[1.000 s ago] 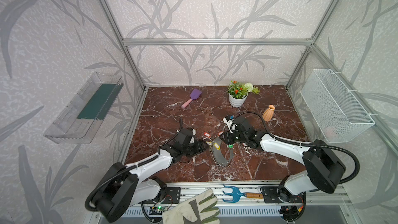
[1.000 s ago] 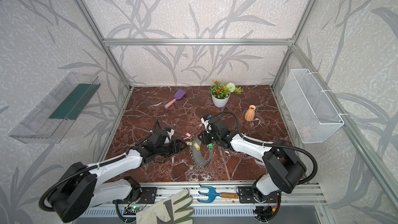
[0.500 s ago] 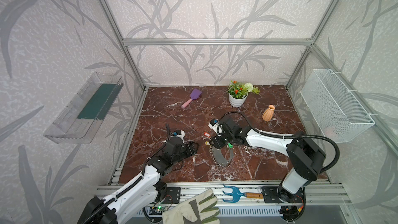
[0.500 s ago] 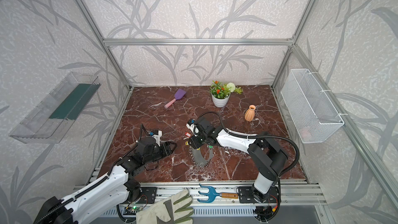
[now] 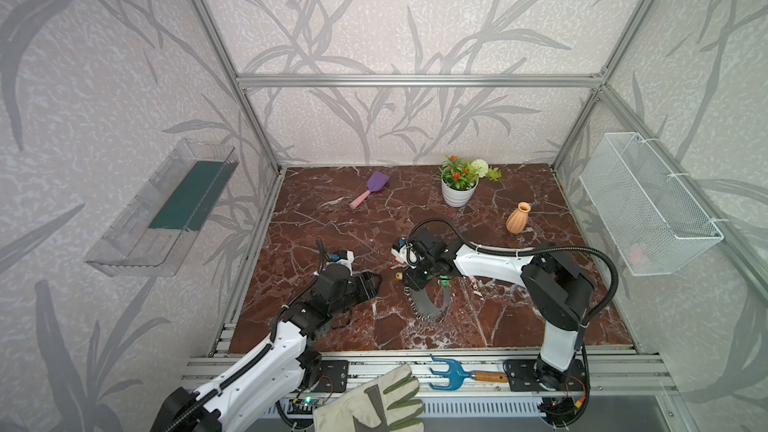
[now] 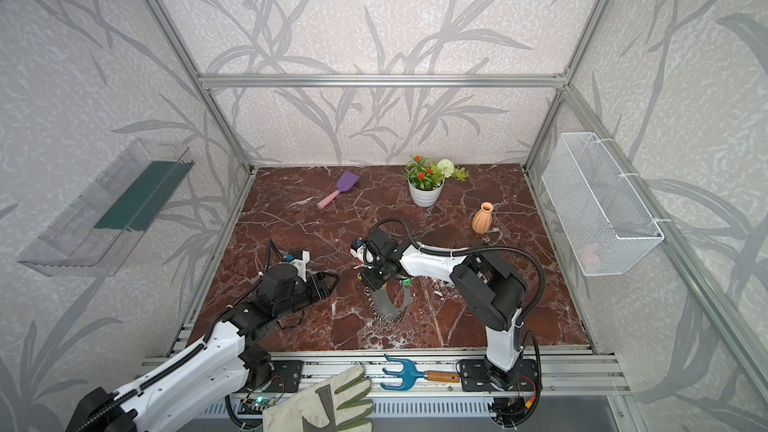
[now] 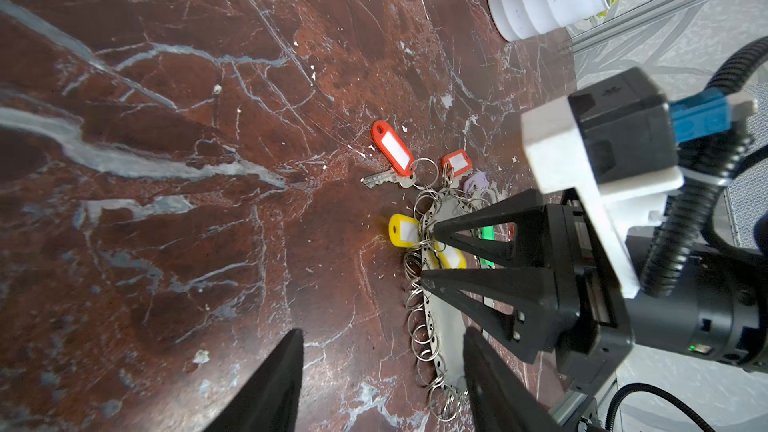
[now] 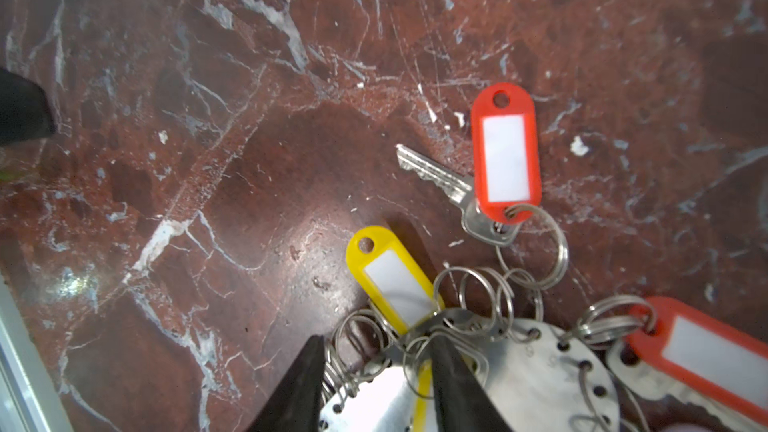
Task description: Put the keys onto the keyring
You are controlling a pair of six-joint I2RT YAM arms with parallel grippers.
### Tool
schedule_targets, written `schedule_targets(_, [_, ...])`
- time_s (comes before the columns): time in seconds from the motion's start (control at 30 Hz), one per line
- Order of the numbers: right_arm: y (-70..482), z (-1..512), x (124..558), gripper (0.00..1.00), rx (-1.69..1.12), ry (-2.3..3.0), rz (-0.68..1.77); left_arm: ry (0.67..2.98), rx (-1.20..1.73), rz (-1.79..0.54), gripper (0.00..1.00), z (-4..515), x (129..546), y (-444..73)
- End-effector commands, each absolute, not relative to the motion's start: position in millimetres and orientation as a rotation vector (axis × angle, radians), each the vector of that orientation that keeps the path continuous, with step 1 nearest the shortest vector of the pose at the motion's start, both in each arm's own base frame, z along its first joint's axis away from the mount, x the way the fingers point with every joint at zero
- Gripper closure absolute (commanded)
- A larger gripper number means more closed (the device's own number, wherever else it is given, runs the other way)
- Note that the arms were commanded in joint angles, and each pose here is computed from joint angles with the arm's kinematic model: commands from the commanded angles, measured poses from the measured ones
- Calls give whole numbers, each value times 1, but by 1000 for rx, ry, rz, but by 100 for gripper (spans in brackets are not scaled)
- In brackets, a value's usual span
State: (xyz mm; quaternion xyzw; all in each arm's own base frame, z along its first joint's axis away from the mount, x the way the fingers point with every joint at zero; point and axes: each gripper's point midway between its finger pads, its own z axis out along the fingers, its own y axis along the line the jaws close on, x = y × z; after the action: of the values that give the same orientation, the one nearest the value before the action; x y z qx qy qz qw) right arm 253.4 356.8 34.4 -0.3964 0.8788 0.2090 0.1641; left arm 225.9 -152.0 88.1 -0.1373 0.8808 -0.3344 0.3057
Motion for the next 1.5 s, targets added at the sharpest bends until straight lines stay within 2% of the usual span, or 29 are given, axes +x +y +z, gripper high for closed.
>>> schedule_targets(0.0, [357, 31, 252, 64, -1166, 2509, 572, 2342, -371, -843, 39, 83, 225, -145])
schedule_targets(0.6, [361, 37, 254, 100, -1187, 2478, 578, 2342, -384, -833, 39, 83, 225, -143])
schedule_targets(0.87, [358, 71, 252, 100, -1147, 2415, 615, 2347, -380, -845, 39, 80, 228, -146])
schedule_targets(1.13, [356, 83, 251, 99, -1100, 2392, 640, 2349, -376, -854, 39, 80, 230, -148])
schedule_targets(1.23, [356, 77, 243, 85, -1107, 2439, 673, 2350, -377, -851, 39, 80, 229, -148])
schedule_targets(1.33, [354, 67, 233, 78, -1096, 2474, 724, 2351, -375, -847, 38, 79, 228, -147])
schedule_targets(1.47, [350, 53, 224, 76, -1076, 2519, 749, 2355, -371, -846, 38, 79, 229, -148])
